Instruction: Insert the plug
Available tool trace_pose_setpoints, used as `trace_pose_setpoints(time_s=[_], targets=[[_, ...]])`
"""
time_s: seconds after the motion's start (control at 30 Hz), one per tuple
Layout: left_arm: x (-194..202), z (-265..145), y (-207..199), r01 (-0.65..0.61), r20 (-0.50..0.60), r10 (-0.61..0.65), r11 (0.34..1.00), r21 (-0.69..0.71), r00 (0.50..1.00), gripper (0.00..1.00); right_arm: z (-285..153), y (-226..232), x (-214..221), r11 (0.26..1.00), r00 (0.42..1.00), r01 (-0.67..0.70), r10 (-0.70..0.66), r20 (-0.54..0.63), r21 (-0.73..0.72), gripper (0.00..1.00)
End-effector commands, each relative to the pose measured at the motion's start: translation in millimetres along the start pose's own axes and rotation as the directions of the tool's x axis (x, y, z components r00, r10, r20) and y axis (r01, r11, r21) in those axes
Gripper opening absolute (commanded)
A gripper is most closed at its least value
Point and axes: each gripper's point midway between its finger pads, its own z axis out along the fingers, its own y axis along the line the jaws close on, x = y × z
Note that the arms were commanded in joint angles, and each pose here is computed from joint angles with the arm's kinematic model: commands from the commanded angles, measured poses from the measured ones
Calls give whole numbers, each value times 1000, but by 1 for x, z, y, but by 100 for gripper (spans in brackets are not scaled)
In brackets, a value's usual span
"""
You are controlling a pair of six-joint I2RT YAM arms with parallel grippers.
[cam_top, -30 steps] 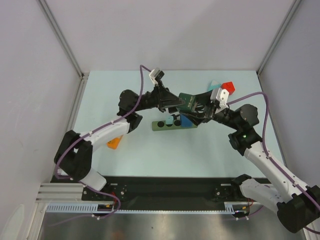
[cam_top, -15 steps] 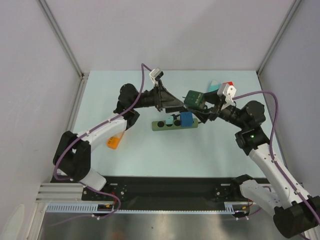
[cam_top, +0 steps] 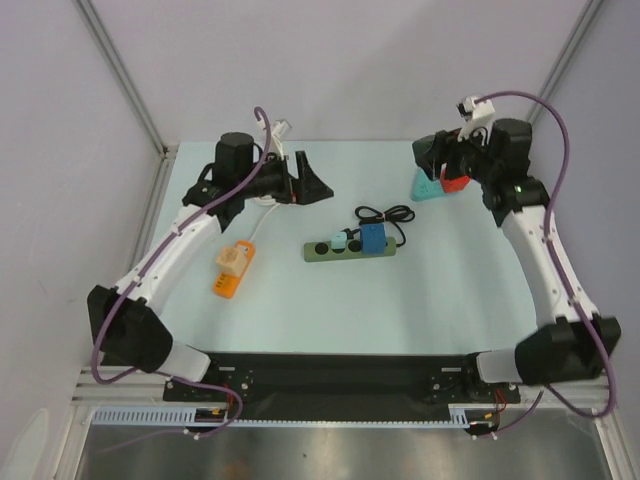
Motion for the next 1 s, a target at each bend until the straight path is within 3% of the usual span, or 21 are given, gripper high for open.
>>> trace_pose_setpoints(time_s=[0.0,0.13,0.33,0.53,0.77,0.97], targets=[[28,-26,31,-179,-93,165,970,-166,982,100,21,-56,50,974,965,-7,66,-255,226,0],[48,-29,16,-150,-74,144,985,-83,987,100,62,-90,64,962,944,19,73,-322,274,0],[90,-32,44,-161,-142,142,978,-132,980,100,103,-128,85,965,919,26,80,-386,263,0],[104,-28,44,-144,-165,128,986,-88,978,100,126,-149,137,967,837,23,121,-534,254,0],[103,-27,38,-136,-155,125,989,-63,980,100,143,-146,160,981,871,-5,100,-482,194,0],[104,-26,40,-132,-160,121,989,-62,980,100,150,-140,187,986,858,0,85,-507,166,0]])
